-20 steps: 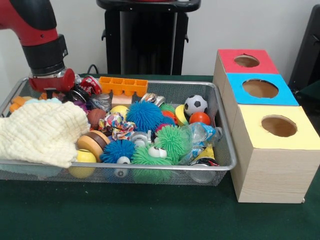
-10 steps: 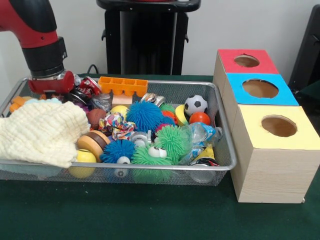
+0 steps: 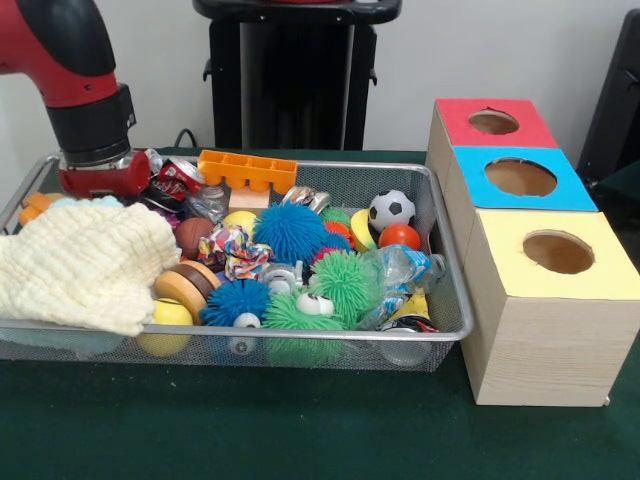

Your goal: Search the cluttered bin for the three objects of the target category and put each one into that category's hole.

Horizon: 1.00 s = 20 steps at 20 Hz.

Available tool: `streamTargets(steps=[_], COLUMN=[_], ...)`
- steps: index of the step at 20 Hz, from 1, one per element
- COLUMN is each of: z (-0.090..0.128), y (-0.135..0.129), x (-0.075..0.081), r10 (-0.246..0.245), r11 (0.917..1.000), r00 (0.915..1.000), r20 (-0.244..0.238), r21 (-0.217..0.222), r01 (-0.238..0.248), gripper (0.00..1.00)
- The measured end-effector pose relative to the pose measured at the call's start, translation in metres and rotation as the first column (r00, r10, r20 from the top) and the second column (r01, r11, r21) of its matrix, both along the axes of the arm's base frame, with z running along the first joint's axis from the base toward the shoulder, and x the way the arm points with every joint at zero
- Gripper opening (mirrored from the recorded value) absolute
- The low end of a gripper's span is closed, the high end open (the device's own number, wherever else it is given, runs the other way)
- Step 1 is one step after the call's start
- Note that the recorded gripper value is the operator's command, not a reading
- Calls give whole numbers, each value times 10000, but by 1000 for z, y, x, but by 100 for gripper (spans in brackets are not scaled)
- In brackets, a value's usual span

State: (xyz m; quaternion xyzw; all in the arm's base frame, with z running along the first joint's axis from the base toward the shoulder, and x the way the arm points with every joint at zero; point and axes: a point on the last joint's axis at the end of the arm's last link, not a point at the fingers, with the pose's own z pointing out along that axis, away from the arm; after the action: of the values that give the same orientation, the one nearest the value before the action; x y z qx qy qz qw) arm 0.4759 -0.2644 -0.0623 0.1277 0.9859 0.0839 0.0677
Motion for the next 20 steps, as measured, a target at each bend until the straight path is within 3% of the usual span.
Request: streamTargets(steps=[12,20], z=[-1,0], y=[-1,-4], x=[6,12], r10=[-32,590], r11=[9998,9979], r00=[9997,9979], r20=[256,262], r21=[211,260], r01=[26,-597], gripper=[100,100])
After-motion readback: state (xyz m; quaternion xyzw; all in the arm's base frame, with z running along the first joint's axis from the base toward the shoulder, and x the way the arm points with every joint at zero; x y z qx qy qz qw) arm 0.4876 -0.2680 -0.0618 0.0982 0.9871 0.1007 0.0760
